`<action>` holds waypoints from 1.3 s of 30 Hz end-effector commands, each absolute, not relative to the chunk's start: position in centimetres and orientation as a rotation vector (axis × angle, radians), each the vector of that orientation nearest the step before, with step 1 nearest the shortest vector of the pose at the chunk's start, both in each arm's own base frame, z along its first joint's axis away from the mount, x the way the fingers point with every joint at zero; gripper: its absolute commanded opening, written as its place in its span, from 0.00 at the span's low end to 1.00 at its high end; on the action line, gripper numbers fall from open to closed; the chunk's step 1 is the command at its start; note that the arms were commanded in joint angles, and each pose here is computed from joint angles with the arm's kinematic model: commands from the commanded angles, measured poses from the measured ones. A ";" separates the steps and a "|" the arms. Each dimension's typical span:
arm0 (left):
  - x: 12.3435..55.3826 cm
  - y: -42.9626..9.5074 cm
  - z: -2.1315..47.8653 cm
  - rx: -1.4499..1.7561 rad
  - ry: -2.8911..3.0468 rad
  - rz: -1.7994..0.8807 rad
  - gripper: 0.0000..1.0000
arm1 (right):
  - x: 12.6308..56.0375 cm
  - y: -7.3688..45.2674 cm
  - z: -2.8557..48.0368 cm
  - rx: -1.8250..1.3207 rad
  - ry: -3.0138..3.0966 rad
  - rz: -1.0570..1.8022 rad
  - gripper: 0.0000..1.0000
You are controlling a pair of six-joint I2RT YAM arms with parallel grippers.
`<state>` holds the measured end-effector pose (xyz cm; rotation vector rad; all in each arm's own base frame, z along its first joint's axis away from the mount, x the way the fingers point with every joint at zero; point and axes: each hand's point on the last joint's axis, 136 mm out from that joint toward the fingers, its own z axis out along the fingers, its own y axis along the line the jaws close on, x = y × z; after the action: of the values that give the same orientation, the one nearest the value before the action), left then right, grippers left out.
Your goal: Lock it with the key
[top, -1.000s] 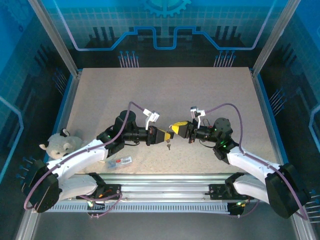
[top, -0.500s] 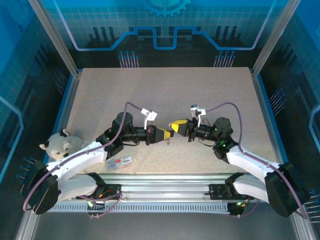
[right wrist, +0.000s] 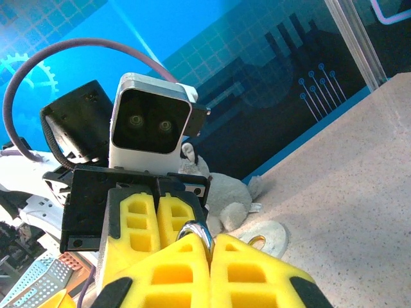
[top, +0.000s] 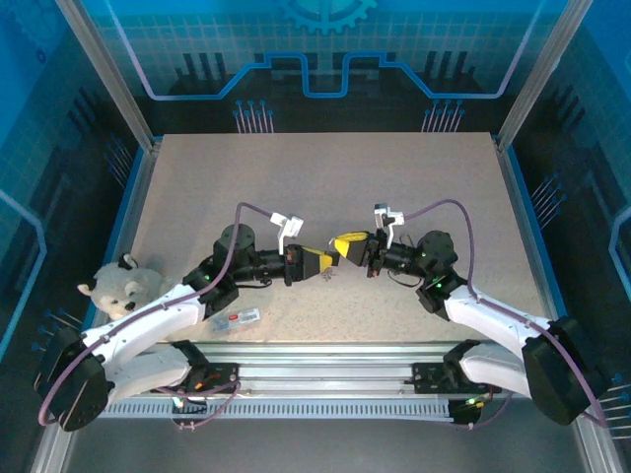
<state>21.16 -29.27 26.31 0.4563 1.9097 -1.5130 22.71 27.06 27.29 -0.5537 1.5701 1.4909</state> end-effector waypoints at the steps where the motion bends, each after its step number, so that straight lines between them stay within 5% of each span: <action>1: 23.3 -27.5 32.5 0.397 1.638 -1.421 0.00 | 21.5 28.1 24.7 -0.603 1.661 1.516 0.00; 39: 26.6 -24.1 34.7 0.214 1.533 -1.360 0.00 | 19.2 29.8 20.1 -0.601 1.798 1.463 0.00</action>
<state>22.77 -27.49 25.72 0.3667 1.9092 -1.4611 23.36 28.22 25.98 -0.4268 1.5967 1.3828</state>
